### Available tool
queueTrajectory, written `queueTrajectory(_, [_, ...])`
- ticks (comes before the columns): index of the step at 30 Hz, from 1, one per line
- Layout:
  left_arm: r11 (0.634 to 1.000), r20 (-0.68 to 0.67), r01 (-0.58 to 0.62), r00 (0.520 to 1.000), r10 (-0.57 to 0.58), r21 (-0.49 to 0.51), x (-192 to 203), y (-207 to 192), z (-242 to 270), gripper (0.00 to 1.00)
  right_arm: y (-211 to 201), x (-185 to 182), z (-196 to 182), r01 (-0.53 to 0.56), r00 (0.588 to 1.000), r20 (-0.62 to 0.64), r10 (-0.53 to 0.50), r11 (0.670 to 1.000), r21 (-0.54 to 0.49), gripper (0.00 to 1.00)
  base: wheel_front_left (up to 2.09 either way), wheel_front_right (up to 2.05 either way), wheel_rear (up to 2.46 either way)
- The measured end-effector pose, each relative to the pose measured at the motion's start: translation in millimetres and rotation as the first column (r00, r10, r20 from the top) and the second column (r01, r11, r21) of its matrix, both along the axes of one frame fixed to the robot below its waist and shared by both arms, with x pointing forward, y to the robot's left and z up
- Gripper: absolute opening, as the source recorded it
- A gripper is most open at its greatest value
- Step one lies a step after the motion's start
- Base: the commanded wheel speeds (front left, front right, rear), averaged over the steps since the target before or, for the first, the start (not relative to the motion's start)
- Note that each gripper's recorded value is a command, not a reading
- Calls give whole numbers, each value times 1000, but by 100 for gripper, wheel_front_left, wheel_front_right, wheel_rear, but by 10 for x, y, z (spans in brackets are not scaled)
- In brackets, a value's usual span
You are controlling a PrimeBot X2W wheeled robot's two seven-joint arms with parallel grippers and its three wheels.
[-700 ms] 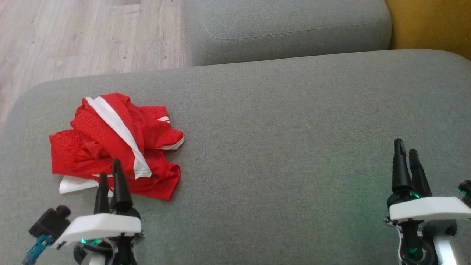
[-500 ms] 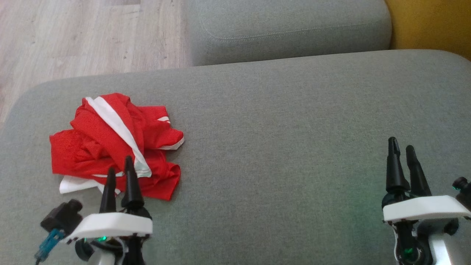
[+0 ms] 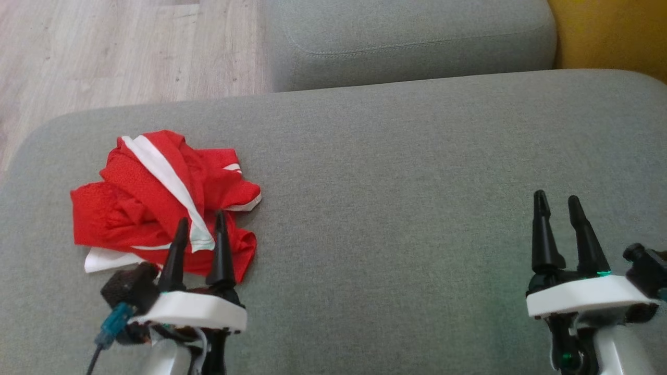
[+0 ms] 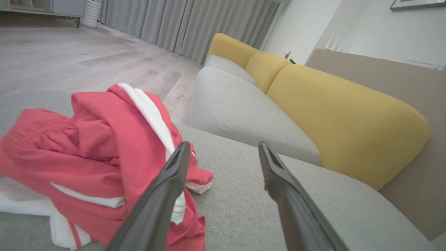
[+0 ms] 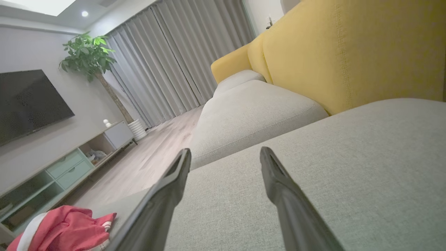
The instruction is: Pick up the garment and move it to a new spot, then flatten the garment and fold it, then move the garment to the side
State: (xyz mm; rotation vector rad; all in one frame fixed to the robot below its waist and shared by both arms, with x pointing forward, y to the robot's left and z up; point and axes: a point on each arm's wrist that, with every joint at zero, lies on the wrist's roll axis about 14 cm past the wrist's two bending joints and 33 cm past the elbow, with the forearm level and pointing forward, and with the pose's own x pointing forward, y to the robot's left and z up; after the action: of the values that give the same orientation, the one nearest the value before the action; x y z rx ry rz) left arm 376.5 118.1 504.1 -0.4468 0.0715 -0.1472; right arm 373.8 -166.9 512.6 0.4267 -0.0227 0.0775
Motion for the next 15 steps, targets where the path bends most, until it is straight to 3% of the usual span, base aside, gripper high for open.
queueTrajectory(15, [966, 71, 56, 995, -77, 253, 15, -216, 40, 100, 122, -12, 75, -31, 998, 53, 44, 972, -231, 100, 0, 0, 0])
